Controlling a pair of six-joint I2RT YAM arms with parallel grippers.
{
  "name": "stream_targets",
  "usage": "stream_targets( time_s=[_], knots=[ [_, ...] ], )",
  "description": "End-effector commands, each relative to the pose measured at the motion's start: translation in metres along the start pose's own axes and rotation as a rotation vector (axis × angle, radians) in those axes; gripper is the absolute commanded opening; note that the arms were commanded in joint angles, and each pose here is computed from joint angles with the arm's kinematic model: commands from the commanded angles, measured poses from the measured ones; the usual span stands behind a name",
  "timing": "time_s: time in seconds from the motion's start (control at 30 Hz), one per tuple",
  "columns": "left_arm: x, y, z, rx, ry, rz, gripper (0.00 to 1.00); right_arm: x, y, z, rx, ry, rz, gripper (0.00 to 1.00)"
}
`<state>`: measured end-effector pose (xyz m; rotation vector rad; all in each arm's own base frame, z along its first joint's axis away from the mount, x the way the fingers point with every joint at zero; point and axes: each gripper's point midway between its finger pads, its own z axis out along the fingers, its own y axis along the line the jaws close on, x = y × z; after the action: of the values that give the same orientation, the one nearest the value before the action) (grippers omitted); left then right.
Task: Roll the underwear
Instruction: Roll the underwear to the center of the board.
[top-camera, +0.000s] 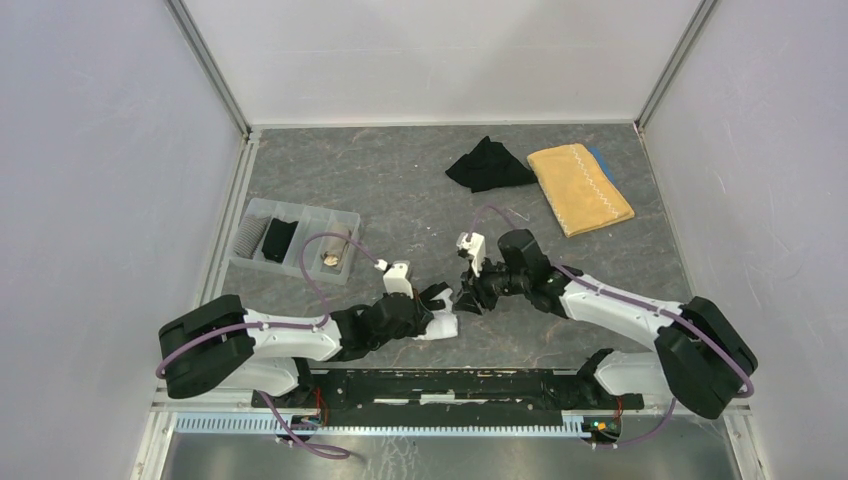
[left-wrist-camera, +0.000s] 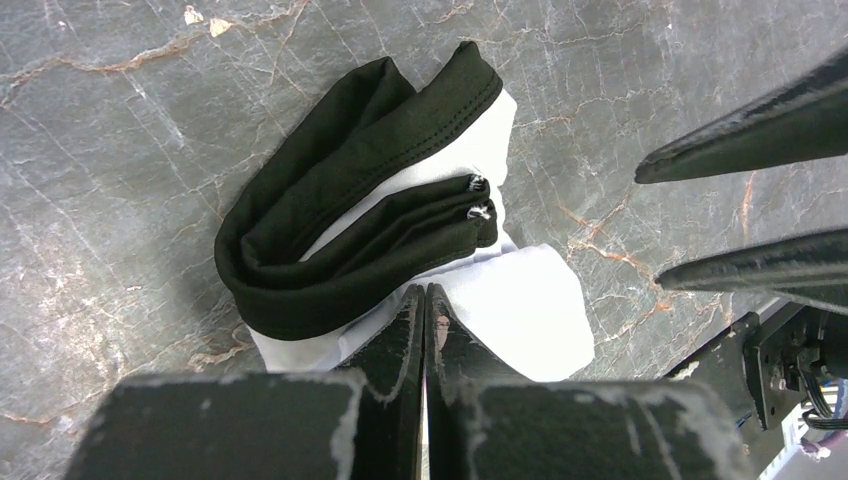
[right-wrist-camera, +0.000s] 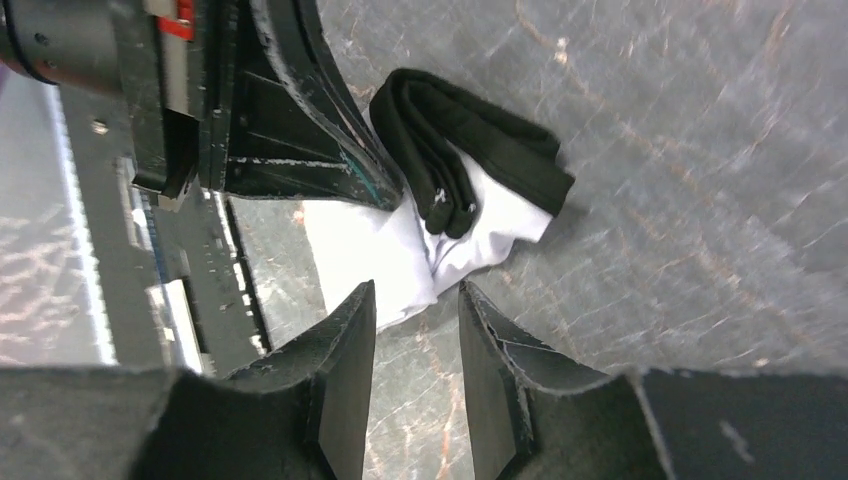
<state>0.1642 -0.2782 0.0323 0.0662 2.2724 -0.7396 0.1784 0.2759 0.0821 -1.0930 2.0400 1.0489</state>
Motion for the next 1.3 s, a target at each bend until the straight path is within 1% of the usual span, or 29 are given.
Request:
stream_targets(
  time_s=[0.0,0.03,0.07,0.1,0.13,0.2,0.27,0.3,0.4,0.5,0.67,0.87,0.97,1.1,1.27],
  knots=[
    [0.026,0.041,-0.006,-0.122,0.070,0.025,0.02,-0.041,-0.011,-0.009,0.170,-0.071,-0.317,0.41],
    [0.027,0.042,-0.006,-0.121,0.070,0.021,0.02,-0.052,-0.017,-0.016,0.250,-0.115,-0.375,0.42],
    [0.027,0.042,-0.006,-0.119,0.068,0.015,0.02,-0.057,-0.020,-0.020,0.304,-0.144,-0.434,0.44],
    [0.028,0.042,-0.007,-0.116,0.068,0.013,0.02,-0.066,-0.019,-0.027,0.347,-0.201,-0.490,0.46],
    [0.028,0.043,-0.007,-0.116,0.067,0.010,0.02,-0.075,-0.016,-0.032,0.368,-0.260,-0.527,0.48],
    [0.029,0.045,-0.008,-0.116,0.067,0.006,0.02,-0.087,-0.012,-0.042,0.412,-0.331,-0.626,0.50],
    [0.031,0.046,-0.008,-0.110,0.066,0.001,0.02,-0.090,-0.005,-0.043,0.411,-0.326,-0.758,0.52],
    [0.031,0.046,-0.008,-0.110,0.067,0.001,0.02,-0.088,0.001,-0.039,0.383,-0.310,-0.851,0.53],
    [0.031,0.046,-0.009,-0.106,0.067,-0.003,0.02,-0.068,0.018,-0.031,0.321,-0.233,-1.095,0.54],
    [0.031,0.046,-0.009,-0.105,0.062,-0.004,0.02,-0.041,0.037,-0.019,0.240,-0.150,-1.234,0.54],
    [0.031,0.046,-0.010,-0.102,0.063,-0.008,0.02,-0.001,0.060,-0.003,0.154,-0.050,-1.316,0.55],
    [0.031,0.048,-0.011,-0.105,0.061,-0.006,0.02,0.027,0.064,0.018,0.128,0.075,-1.380,0.56],
    [0.031,0.049,-0.012,-0.106,0.060,-0.007,0.02,0.032,0.064,0.027,0.136,0.107,-1.413,0.56],
    [0.031,0.047,-0.011,-0.104,0.061,-0.002,0.02,0.031,0.049,0.033,0.217,0.157,-1.466,0.57],
    [0.031,0.047,-0.010,-0.104,0.065,0.003,0.02,0.023,0.047,0.037,0.264,0.134,-1.494,0.57]
  ],
)
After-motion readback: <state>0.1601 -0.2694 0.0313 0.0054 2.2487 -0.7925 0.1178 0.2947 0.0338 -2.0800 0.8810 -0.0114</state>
